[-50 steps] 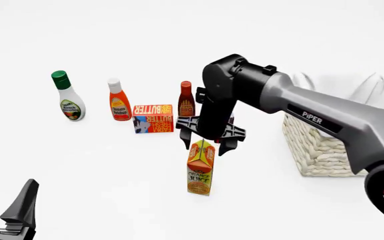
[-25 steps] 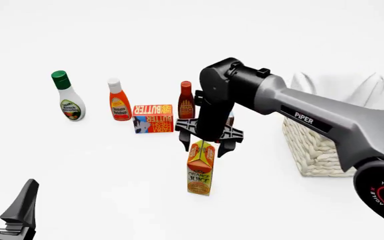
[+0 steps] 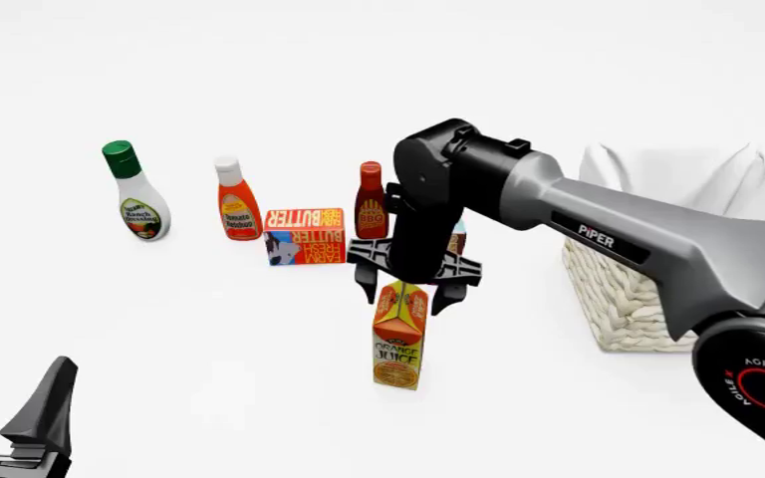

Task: Pick the orange juice and place it in the basket.

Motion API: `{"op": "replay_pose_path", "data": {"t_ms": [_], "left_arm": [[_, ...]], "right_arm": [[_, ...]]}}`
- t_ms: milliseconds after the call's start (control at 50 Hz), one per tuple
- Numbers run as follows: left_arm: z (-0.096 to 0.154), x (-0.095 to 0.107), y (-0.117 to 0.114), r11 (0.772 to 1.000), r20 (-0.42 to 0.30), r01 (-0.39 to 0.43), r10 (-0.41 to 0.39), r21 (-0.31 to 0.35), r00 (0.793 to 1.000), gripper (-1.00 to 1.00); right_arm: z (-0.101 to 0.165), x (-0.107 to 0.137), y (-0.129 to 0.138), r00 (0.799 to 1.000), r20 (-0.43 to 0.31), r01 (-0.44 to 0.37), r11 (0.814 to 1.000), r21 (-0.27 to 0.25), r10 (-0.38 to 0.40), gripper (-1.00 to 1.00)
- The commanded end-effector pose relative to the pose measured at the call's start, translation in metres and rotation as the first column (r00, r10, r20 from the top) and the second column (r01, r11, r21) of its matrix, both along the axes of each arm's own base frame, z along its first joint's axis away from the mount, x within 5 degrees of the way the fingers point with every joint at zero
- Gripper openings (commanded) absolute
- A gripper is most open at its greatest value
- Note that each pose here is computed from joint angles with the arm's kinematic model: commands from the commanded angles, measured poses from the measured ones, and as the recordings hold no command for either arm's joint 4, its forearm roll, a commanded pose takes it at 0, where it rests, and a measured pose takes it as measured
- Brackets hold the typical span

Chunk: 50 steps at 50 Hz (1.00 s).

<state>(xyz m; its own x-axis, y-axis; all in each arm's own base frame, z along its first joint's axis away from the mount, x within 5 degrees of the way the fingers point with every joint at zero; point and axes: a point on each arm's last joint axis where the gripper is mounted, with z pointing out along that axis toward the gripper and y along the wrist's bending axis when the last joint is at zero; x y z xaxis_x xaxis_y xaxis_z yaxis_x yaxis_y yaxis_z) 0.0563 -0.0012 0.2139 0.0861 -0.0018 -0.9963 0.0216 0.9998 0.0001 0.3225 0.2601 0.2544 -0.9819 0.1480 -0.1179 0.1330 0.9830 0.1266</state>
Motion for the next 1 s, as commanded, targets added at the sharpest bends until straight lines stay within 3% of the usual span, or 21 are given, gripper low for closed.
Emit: {"op": "replay_pose_path", "data": {"t_ms": [20,740,840,880,900,1000], "left_arm": [[0.0,0.0,0.0,1.0,0.0,0.0,0.0,0.0,1.0,1.0],[0.0,0.0,0.0,1.0,0.0,0.0,0.0,0.0,1.0,1.0],[0.0,0.0,0.0,1.0,0.0,0.0,0.0,0.0,1.0,1.0],[0.0,0.0,0.0,1.0,0.0,0.0,0.0,0.0,1.0,1.0],[0.0,0.0,0.0,1.0,0.0,0.0,0.0,0.0,1.0,1.0],[0.0,0.0,0.0,1.0,0.0,0.0,0.0,0.0,1.0,1.0]], "right_arm": [[-0.004,0.003,-0.001,1.0,-0.006,-0.001,1.0,-0.006,0.001,1.0],[-0.014,0.007,0.003,1.0,-0.019,-0.002,1.0,-0.017,0.002,1.0],[-0.018,0.014,-0.007,1.0,-0.028,-0.01,1.0,-0.03,0.009,1.0],[-0.016,0.009,0.002,1.0,-0.023,-0.015,1.0,-0.023,0.015,1.0],[-0.016,0.008,0.003,1.0,-0.021,-0.013,1.0,-0.021,0.013,-1.0],[-0.016,0.01,0.0,1.0,-0.022,-0.013,1.0,-0.023,0.013,-1.0]]}}
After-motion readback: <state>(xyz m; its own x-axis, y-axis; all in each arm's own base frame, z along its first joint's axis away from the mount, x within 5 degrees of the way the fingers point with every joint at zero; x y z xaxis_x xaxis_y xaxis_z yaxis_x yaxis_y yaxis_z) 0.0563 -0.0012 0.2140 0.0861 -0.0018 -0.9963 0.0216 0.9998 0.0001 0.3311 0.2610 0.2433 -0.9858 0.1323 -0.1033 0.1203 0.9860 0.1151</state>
